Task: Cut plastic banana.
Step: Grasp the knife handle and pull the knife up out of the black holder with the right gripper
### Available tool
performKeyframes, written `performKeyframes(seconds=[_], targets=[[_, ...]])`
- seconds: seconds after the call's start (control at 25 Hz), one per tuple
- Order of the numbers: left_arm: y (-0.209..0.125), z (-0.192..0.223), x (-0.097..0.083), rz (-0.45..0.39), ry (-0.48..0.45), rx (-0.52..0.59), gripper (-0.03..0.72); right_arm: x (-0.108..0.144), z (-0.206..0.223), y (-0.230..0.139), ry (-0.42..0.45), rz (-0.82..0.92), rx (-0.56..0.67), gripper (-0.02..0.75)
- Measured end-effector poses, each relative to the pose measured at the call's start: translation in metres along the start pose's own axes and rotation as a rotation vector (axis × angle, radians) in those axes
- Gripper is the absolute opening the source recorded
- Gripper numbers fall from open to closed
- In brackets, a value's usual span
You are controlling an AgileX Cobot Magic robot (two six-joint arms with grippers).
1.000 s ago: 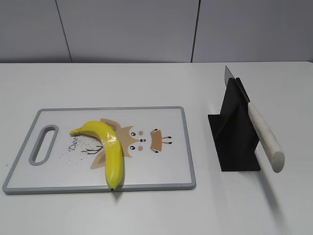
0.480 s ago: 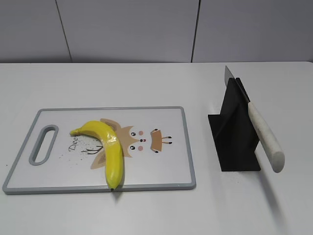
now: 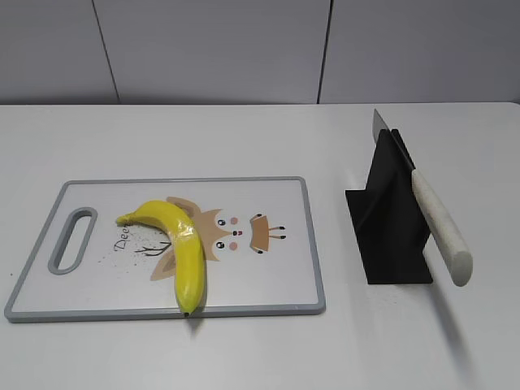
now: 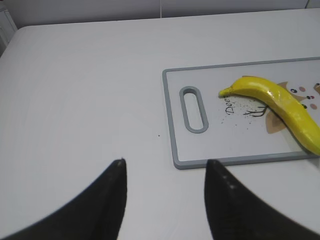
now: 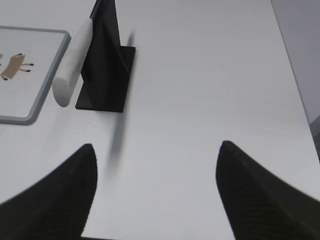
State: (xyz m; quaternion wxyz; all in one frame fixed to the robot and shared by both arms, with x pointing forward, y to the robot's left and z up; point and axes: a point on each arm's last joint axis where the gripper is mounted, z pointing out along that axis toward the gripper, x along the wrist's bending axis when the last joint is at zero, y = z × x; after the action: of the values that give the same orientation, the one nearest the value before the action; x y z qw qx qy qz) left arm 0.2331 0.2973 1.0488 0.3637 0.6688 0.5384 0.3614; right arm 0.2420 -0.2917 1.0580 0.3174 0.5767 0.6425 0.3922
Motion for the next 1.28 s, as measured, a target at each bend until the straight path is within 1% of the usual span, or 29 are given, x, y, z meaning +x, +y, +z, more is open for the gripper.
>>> performKeyframes(seconds=[0.24, 0.4, 0.64, 0.8, 0.92, 1.04, 1.28], targets=[[0.0, 0.0, 0.0, 0.0, 0.0, 0.0, 0.489, -0.001, 0.014, 0.031, 0.0, 0.01, 0.133, 0.587], [0.0, 0.0, 0.0, 0.0, 0.0, 0.0, 0.489, -0.001, 0.028, 0.053, 0.002, 0.02, 0.247, 0.587], [0.0, 0.0, 0.0, 0.0, 0.0, 0.0, 0.489, -0.002, 0.053, 0.074, -0.001, 0.102, 0.388, 0.587], [0.0, 0.0, 0.0, 0.0, 0.0, 0.0, 0.489, -0.001, 0.068, 0.084, -0.003, 0.18, 0.449, 0.587], [0.0, 0.0, 0.0, 0.0, 0.0, 0.0, 0.489, 0.004, 0.078, 0.092, 0.024, 0.185, 0.483, 0.587], [0.0, 0.0, 0.0, 0.0, 0.0, 0.0, 0.489, 0.012, 0.088, 0.1, 0.068, 0.143, 0.519, 0.587], [0.0, 0.0, 0.0, 0.0, 0.0, 0.0, 0.489, 0.04, 0.112, 0.116, 0.159, 0.026, 0.595, 0.587]])
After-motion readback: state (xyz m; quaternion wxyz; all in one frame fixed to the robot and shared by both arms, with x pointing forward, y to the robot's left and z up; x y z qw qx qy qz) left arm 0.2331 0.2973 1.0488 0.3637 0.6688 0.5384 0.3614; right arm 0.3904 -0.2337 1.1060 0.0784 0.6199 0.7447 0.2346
